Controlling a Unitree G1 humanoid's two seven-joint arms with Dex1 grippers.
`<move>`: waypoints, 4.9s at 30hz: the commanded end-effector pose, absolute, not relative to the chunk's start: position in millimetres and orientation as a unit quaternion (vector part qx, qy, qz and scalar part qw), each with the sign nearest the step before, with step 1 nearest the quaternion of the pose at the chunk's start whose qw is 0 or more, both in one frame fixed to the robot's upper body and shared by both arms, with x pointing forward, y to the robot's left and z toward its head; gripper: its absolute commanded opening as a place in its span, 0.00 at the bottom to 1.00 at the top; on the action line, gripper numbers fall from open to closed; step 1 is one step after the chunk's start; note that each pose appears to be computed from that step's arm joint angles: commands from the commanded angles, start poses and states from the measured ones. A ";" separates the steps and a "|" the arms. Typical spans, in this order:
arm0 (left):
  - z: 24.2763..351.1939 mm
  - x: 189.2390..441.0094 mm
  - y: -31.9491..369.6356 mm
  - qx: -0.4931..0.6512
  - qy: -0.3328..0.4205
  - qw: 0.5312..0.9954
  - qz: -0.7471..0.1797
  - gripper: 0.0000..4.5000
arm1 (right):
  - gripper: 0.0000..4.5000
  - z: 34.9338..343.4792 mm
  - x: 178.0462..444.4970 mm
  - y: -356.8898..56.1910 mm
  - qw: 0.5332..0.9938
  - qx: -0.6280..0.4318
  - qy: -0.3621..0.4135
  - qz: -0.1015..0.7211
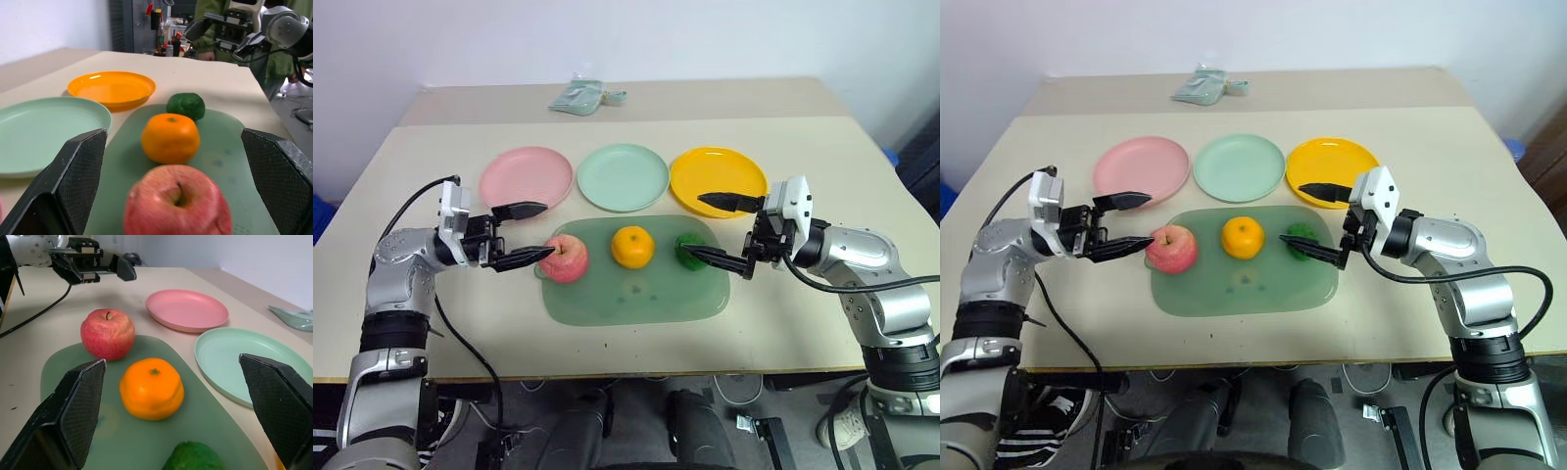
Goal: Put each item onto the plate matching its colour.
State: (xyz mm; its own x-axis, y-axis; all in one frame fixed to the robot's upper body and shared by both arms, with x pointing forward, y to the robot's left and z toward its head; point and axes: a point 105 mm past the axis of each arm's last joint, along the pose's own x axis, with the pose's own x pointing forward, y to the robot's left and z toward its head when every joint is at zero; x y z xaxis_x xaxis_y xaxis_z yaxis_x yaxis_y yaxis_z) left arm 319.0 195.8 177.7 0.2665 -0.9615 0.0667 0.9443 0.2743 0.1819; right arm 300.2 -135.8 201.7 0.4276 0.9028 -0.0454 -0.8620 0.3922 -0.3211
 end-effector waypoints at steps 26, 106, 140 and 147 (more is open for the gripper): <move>195.8 321.5 191.3 0.071 -0.083 0.787 -0.608 1.00 | 0.99 223.8 299.3 -131.6 0.817 -0.136 -0.075 0.555; 219.1 437.4 201.6 0.073 -0.162 0.947 -0.266 0.99 | 1.00 234.7 331.9 -102.4 0.866 -0.112 -0.085 0.480; 189.4 334.8 164.1 0.041 -0.075 0.775 -0.626 0.99 | 1.00 215.5 322.0 -65.9 0.846 -0.127 -0.027 0.517; 173.0 328.8 171.1 0.072 -0.043 0.768 -0.635 0.99 | 1.00 196.3 333.0 -43.7 0.849 -0.139 0.046 0.508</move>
